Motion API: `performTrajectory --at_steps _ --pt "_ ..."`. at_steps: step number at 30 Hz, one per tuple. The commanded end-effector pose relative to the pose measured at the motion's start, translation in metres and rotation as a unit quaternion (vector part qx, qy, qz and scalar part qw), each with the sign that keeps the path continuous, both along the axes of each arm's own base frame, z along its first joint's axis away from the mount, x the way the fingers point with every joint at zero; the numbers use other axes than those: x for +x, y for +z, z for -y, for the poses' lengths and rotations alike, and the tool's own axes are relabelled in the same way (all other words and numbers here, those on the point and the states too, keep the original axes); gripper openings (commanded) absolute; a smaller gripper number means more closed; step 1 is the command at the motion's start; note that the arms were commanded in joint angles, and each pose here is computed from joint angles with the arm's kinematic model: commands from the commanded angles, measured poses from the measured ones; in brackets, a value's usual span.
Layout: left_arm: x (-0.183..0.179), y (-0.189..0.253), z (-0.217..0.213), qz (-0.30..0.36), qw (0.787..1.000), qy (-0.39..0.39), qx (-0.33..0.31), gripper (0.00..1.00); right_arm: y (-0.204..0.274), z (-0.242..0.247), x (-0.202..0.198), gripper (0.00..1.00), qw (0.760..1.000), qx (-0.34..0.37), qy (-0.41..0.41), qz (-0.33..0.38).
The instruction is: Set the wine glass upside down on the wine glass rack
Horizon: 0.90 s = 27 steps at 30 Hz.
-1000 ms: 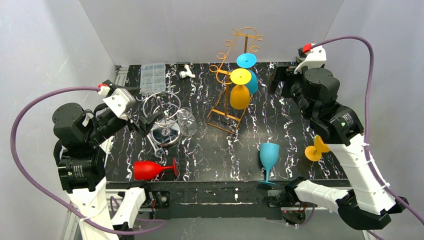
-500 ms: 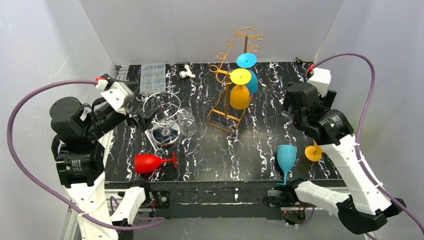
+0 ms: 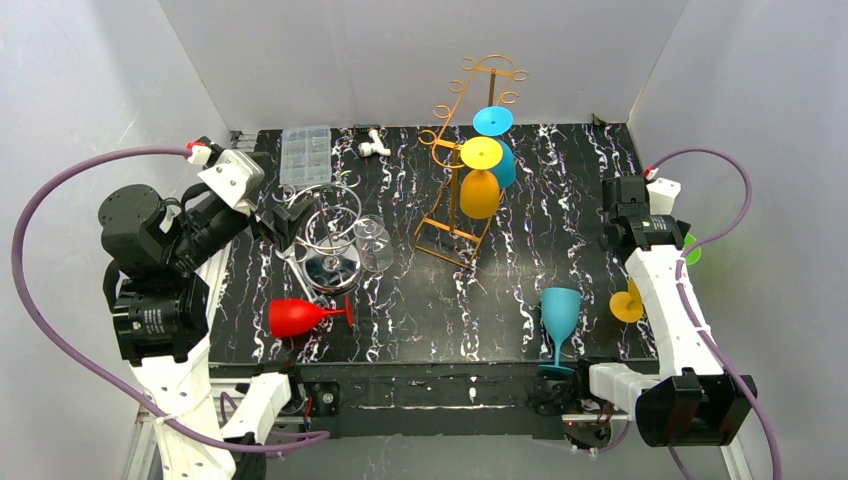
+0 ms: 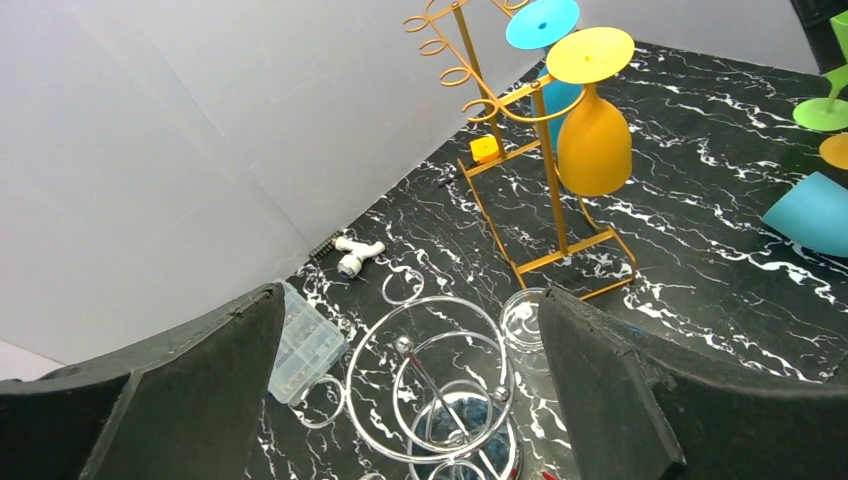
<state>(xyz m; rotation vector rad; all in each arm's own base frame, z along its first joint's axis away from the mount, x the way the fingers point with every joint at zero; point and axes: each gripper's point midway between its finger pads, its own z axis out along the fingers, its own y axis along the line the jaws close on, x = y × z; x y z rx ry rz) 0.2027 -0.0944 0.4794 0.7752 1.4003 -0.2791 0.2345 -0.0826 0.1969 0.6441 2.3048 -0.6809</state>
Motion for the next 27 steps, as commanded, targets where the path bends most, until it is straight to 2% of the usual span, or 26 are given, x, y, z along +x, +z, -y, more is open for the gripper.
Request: performTrajectory --at_steps 1,6,9,11,12,13,17,19,25,27 --pt "0.002 0.004 -0.003 0.02 1.0 0.009 0.01 0.98 0.003 0.002 0.009 0.96 0.999 0.019 -0.017 0.043" --pt "0.002 -0.003 -0.003 0.011 1.0 0.007 0.011 0.98 -0.019 0.005 0.017 0.69 0.998 0.03 -0.024 0.047" --pt "-0.001 -0.003 -0.002 0.01 1.0 0.005 0.01 0.98 -0.023 0.007 0.027 0.59 0.998 0.028 -0.028 0.055" --pt "-0.004 -0.001 -0.001 0.012 1.0 0.001 0.01 0.98 -0.022 0.004 0.032 0.34 0.997 0.039 -0.024 0.067" --pt "-0.01 0.003 0.002 0.016 1.0 -0.007 0.008 0.98 -0.015 -0.006 0.036 0.09 0.993 0.068 -0.017 0.096" --pt "-0.012 0.005 0.003 0.017 1.0 -0.009 0.007 0.98 -0.005 -0.012 0.038 0.01 0.989 0.085 -0.009 0.12" --pt "-0.018 0.006 0.006 0.008 1.0 -0.015 -0.002 0.98 0.034 -0.03 0.041 0.01 0.974 0.137 0.017 0.177" --pt "-0.024 0.016 0.013 -0.016 0.999 -0.032 -0.037 0.98 0.107 -0.044 0.03 0.01 0.951 0.168 0.053 0.255" --pt "-0.047 0.022 0.035 -0.072 0.988 -0.1 -0.09 0.98 0.219 -0.065 0.006 0.01 0.907 0.192 0.124 0.353" --pt "-0.054 0.023 0.043 -0.104 0.98 -0.124 -0.119 0.98 0.265 -0.072 -0.009 0.01 0.884 0.197 0.151 0.396"
